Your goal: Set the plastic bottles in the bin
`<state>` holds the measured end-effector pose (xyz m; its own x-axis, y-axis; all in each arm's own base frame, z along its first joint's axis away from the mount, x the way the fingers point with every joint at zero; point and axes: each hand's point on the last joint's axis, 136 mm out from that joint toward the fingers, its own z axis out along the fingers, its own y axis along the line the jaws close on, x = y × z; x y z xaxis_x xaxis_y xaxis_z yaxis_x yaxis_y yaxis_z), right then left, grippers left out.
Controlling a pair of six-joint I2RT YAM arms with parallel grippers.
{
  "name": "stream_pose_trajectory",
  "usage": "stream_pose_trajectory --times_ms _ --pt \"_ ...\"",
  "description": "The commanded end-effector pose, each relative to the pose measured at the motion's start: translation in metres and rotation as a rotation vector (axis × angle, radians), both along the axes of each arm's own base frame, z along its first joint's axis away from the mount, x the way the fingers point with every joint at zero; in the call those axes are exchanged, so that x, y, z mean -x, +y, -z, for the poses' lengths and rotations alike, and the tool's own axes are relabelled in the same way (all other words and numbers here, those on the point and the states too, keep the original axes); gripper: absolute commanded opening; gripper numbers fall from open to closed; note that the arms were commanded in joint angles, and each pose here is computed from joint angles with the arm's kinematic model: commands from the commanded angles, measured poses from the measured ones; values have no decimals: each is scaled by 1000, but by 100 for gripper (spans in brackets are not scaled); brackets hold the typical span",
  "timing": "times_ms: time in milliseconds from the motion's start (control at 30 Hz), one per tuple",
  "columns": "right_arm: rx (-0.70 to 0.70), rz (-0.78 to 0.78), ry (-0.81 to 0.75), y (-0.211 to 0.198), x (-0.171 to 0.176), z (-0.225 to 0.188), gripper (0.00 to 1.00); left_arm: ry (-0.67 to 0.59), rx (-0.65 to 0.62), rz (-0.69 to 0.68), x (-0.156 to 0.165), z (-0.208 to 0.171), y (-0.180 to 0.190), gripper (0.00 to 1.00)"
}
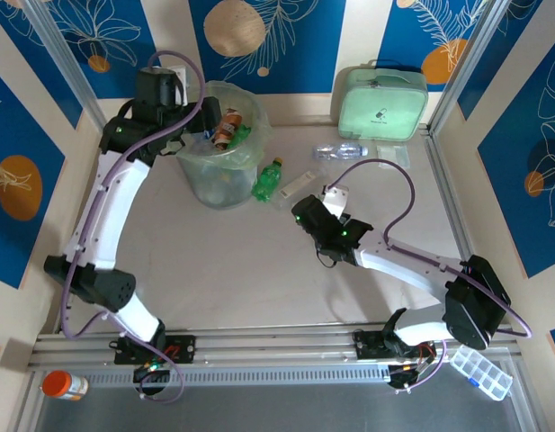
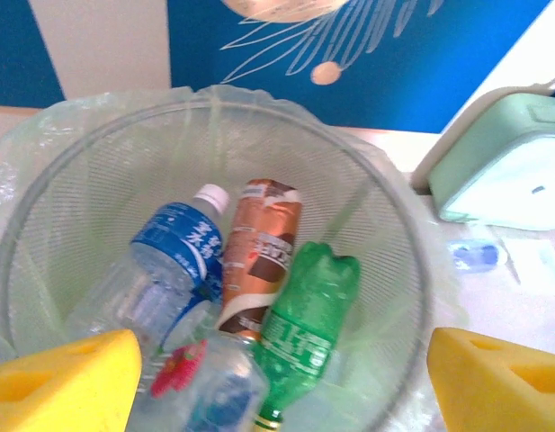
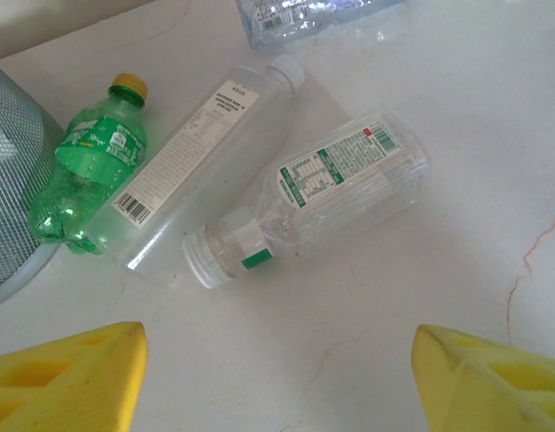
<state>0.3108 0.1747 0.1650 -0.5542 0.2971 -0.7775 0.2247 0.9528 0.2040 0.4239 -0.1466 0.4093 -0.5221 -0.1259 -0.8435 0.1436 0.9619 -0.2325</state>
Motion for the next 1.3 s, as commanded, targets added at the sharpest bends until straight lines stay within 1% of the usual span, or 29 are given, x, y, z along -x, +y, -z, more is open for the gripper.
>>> stream_pose_trajectory --times_ms 0,167,333,467,600,700,833,867,967,1100,1167,1267 --pt "-19 38 -19 -9 -1 -5 78 3 0 36 20 5 -19 82" --pt "-45 59 -6 -15 -2 -3 78 -25 -26 149 64 19 -63 82" --pt "-87 87 3 -25 -2 -1 78 -28 16 224 103 55 -89 81" --pt "-131 93 21 -26 -1 4 78 -31 57 258 121 93 -101 80" --pt "-163 104 43 -27 -2 7 78 -46 56 304 134 134 -113 80" --pt "-216 170 87 -40 -6 10 78 -32 109 347 145 164 -119 79" --pt "-416 235 241 -50 -15 30 76 -92 136 375 154 177 -113 79" --pt "-446 247 267 -51 -18 34 74 -106 144 377 156 179 -111 79" --pt "-496 332 329 -59 -28 41 74 -141 177 331 159 182 -97 79" --pt "-548 430 377 -62 -51 48 75 -172 157 269 160 173 -79 79" --pt "-582 484 413 -63 -62 56 77 -209 170 244 162 169 -70 79" --pt "-641 561 482 -61 -78 70 82 -244 166 171 161 168 -53 79"
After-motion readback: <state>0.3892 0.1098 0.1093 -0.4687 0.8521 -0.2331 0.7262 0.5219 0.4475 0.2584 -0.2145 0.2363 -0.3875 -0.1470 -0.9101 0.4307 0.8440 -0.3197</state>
